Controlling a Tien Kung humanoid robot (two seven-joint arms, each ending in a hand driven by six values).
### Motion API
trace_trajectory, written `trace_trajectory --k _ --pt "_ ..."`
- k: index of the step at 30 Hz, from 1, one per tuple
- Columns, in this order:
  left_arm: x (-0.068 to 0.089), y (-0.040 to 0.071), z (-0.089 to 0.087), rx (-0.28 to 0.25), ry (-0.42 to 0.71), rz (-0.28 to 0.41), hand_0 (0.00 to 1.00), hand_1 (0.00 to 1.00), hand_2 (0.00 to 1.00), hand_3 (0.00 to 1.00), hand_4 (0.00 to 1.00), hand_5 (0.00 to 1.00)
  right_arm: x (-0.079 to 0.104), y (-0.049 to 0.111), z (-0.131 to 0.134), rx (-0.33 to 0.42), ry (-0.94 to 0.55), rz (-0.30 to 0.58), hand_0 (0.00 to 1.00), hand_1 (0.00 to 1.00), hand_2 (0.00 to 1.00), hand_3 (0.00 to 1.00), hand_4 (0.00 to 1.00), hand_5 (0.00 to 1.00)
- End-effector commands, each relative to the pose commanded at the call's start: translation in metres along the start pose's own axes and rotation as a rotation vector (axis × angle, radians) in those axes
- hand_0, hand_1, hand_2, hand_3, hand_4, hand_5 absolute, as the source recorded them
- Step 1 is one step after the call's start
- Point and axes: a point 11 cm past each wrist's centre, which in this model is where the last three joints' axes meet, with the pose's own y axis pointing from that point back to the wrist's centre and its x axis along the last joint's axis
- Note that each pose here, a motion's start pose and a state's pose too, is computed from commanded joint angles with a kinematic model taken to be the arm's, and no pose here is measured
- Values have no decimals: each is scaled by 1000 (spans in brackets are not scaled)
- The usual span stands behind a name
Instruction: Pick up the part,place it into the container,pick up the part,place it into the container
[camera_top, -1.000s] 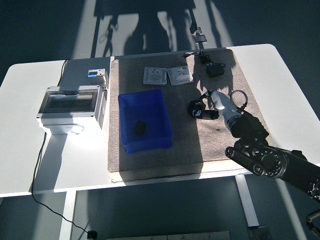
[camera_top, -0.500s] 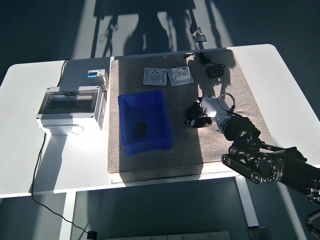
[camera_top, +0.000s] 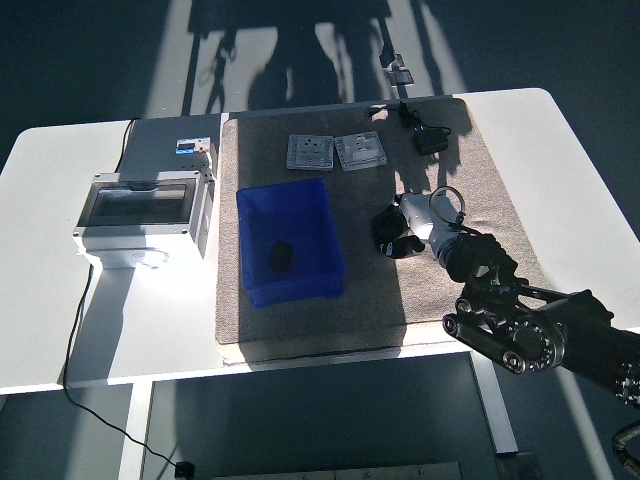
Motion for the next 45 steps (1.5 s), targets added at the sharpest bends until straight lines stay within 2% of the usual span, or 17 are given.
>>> trace_trajectory --k 2,3,8,9,14,15,20,22,27,29,32,33,34,38,39,44,45 --pt "0 0 0 0 0 0 681 573 632 657 671 624 1 0 0 1 7 5 605 337 768 933 379 20" --pt "0 0 0 0 0 0 681 572 631 656 671 623 1 0 0 1 10 6 471 244 617 706 84 2" --pt "0 0 0 -1 -1 1 681 572 631 656 671 623 2 0 1 1 14 15 471 244 617 706 84 2" --pt "1 0 0 -1 -1 1 681 572 631 655 670 624 2 0 1 3 12 18 487 216 564 628 85 2" --pt "1 0 0 0 -1 1 681 572 631 655 670 624 9 0 0 19 -5 64 487 216 564 628 85 2" --pt "1 0 0 0 -1 1 681 571 630 654 669 625 11 0 0 23 -9 75 468 219 540 589 141 2" --pt "1 0 -1 1 0 1 681 571 630 654 669 625 33 1 -3 59 -67 167 468 219 540 589 141 2" --pt "1 0 -1 1 1 2 681 571 630 655 670 626 44 3 -8 89 -117 210 466 221 538 582 100 2" --pt "1 0 -1 3 0 3 681 570 629 653 671 628 66 14 -32 213 -239 294 474 218 537 576 100 2" --pt "2 0 -1 3 0 4 681 570 629 653 671 628 73 21 -53 309 -243 298 474 218 537 576 100 2" --pt "2 0 -1 3 0 5 681 570 629 653 671 628 75 32 -85 440 -185 266 474 218 537 576 100 2" --pt "2 0 -1 3 0 5 681 570 629 653 671 627 74 36 -94 478 -165 252 562 261 562 606 70 2" --pt "3 0 -1 3 0 6 681 570 629 653 671 627 72 42 -106 524 -140 231 562 261 562 606 70 2" --pt "3 0 0 1 3 7 681 570 629 653 671 627 62 56 -136 616 -71 138 562 261 562 606 70 2" --pt "3 0 0 1 3 7 681 570 628 653 671 627 59 58 -139 620 -55 115 663 528 671 680 200 2" --pt "3 0 1 0 4 7 681 570 628 653 671 627 46 57 -141 600 4 20 663 528 671 680 200 2" --pt "3 0 1 0 4 7 681 570 627 653 672 629 44 57 -141 593 12 8 836 770 787 750 361 109"
